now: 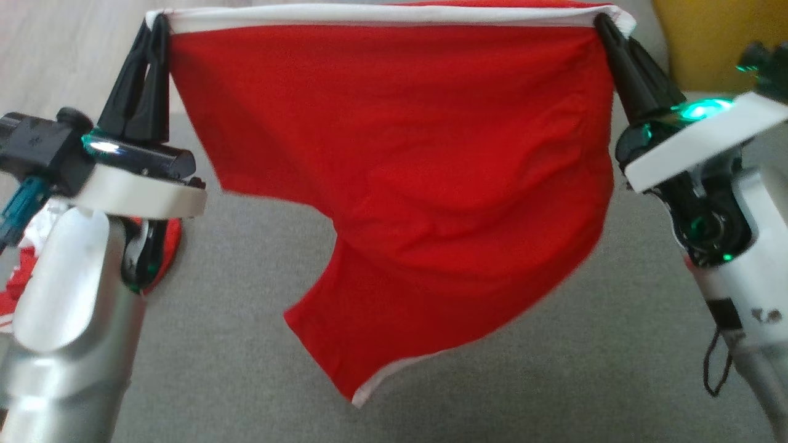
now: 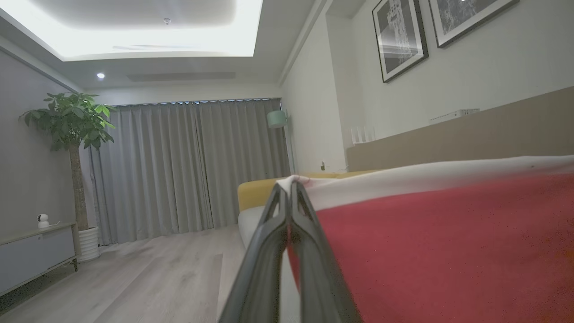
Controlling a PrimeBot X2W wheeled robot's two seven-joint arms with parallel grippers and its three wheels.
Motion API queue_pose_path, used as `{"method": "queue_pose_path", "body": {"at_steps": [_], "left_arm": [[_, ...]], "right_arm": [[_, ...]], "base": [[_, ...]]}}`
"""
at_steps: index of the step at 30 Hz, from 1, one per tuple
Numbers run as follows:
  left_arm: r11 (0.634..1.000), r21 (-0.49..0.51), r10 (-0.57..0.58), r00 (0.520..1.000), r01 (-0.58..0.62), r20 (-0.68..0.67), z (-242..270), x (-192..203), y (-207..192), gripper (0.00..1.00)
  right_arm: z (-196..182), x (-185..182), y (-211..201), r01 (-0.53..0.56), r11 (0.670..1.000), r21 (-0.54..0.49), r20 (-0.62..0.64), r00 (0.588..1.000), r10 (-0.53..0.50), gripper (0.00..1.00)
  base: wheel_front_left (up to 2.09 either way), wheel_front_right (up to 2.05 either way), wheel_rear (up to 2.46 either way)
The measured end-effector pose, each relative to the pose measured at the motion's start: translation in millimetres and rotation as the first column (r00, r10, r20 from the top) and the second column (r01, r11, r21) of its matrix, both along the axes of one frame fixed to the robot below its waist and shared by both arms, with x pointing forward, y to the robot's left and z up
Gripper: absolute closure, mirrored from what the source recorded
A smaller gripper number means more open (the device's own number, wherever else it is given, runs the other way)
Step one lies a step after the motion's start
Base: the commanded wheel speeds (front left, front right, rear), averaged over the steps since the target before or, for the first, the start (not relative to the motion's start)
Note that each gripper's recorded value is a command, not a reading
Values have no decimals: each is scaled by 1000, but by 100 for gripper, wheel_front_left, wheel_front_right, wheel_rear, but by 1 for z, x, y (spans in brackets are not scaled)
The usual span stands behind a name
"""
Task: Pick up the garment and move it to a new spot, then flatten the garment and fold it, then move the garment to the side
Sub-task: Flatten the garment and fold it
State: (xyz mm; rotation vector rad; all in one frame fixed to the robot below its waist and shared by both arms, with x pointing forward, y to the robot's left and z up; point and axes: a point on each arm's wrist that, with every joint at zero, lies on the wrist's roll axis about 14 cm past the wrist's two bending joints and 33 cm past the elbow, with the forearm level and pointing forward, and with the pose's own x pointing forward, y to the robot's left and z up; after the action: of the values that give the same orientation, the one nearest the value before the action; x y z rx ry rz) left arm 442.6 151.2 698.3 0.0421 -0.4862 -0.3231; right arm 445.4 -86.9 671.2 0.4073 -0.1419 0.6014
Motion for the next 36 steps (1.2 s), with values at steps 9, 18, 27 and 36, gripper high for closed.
{"method": "queue_pose_path", "body": {"at_steps": [9, 18, 27, 36], "left_arm": [[997, 37, 70, 996, -72, 64, 23, 70, -7, 100], [993, -35, 109, 994, -110, -27, -23, 50, 4, 100], [976, -116, 111, 879, -185, -464, -198, -29, 7, 100], [955, -153, 126, 815, -253, -566, -237, -100, 12, 100]], "right_arm": [[24, 85, 8, 94, 980, -177, 203, 978, -57, 100], [-24, 88, 15, 81, 953, -293, 197, 980, -22, 100], [-190, -3, 21, -129, 926, -355, -208, 977, 56, 100], [-210, -70, 18, -129, 957, -260, -296, 954, 48, 100]], "base": [[0, 0, 0], [0, 0, 0], [0, 0, 0], [0, 0, 0]]}}
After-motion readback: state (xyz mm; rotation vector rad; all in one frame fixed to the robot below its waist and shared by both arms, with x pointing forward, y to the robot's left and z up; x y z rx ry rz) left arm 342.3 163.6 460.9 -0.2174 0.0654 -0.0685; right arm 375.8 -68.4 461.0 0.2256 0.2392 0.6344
